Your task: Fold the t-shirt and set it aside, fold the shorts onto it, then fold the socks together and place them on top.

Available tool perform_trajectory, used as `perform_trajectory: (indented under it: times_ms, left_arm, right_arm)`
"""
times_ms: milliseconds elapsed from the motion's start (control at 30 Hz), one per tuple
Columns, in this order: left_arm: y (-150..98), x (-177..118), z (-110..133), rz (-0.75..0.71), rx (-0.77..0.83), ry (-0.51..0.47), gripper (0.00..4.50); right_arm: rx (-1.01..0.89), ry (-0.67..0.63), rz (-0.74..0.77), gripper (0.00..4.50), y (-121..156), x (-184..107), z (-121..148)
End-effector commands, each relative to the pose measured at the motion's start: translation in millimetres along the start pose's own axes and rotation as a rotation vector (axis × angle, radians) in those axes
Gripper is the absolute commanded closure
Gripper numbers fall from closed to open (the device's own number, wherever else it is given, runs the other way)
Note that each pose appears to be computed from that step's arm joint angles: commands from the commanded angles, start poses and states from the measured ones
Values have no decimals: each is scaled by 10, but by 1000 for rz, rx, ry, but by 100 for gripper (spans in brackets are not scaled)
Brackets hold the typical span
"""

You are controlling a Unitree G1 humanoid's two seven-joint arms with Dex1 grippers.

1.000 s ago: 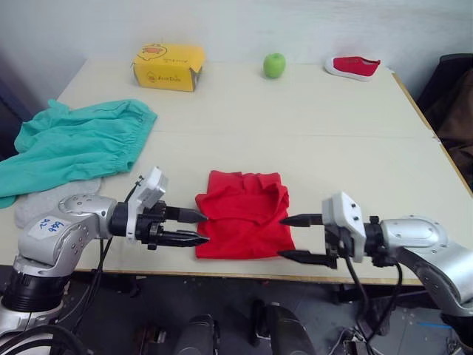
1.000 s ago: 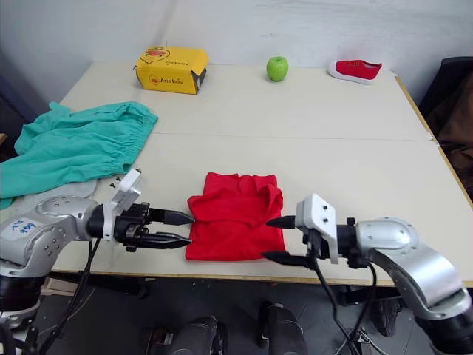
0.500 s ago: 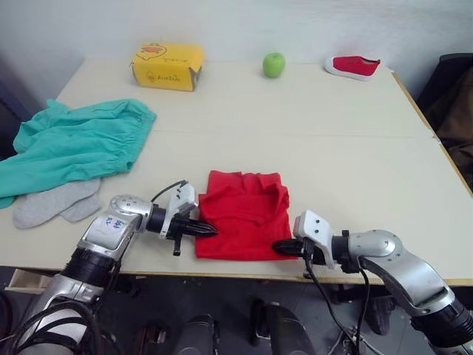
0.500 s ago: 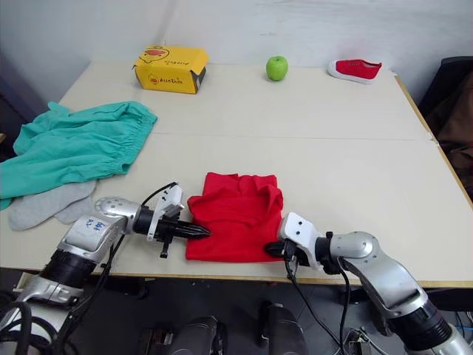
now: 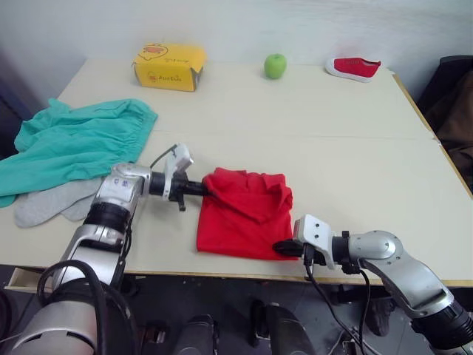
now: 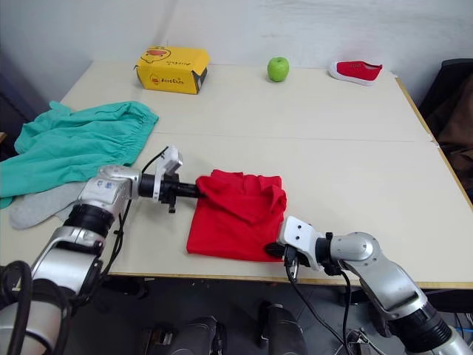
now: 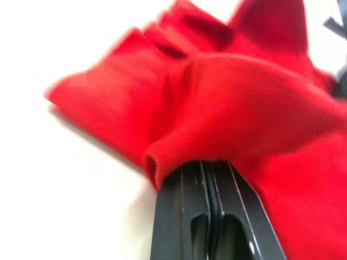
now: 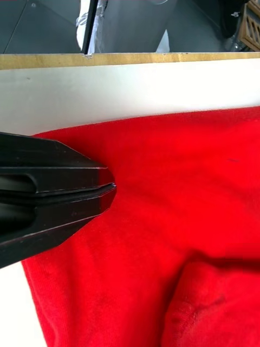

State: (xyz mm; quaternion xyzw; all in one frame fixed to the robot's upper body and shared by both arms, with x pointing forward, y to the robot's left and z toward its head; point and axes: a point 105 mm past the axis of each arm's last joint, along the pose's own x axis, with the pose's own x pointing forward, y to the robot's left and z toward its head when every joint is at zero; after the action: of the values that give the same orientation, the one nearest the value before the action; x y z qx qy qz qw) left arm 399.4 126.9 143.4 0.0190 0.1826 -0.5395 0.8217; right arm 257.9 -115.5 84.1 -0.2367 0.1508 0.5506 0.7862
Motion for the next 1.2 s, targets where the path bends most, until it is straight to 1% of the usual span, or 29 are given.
perform_trajectory:
  times_ms: [33, 100, 167, 233, 267, 367, 433, 500, 567, 633, 700, 767, 833, 867, 967, 1100, 1133, 1200]
  left_arm:
    - [164, 59, 196, 128, -59, -87, 449]
    - [225, 96, 226, 181, -82, -105, 449]
    - [269, 90, 219, 217, -68, -90, 449]
    - [249, 26, 234, 189, -29, -73, 449]
    - [206, -24, 265, 147, -4, -71, 449]
    - [-64, -186, 370, -61, 53, -97, 449]
    - [-352, -283, 447, -215, 59, -122, 449]
    - [-651, -293, 428, -326, 70, -105, 449]
    - [-816, -231, 328, -360, 86, -62, 449]
    - [-883, -113, 159, -354, 130, -6, 449]
    - [-887, 53, -46, -328, 133, 55, 449]
    - [-863, 195, -327, -302, 165, 160, 449]
    - [-787, 281, -591, -253, 207, 259, 449]
    - [-742, 303, -682, -227, 217, 288, 449]
    - [-672, 294, -804, -186, 227, 312, 449]
    - [-683, 200, -911, -191, 241, 330, 449]
    - [-688, 175, -942, -192, 245, 339, 449]
    - [-705, 128, -993, -193, 246, 346, 449]
  right_arm:
    - [56, 91, 17, 450, 62, 33, -282]
    - [47, 90, 18, 450, 57, 38, -286]
    - [34, 86, 13, 450, 42, 40, -275]
    - [31, 62, -2, 450, 5, 33, -230]
    - [41, 37, -13, 450, -30, 16, -172]
    - [98, -46, -33, 450, -117, -51, 34]
    - [131, -98, -21, 450, -158, -109, 216]
    - [165, -146, 0, 450, -191, -145, 389]
    - [190, -169, 10, 450, -224, -135, 485]
    - [183, -162, 9, 450, -271, -65, 510]
    - [129, -116, 2, 450, -318, 63, 457]
    - [112, -89, 0, 450, -363, 200, 411]
    - [101, -65, -8, 450, -417, 306, 359]
    - [85, -51, -10, 450, -435, 341, 331]
    - [86, -51, -28, 450, -521, 399, 314]
    - [160, -109, -69, 450, -726, 388, 429]
    - [196, -129, -83, 450, -800, 373, 463]
    - [296, -161, -151, 450, -1045, 320, 491]
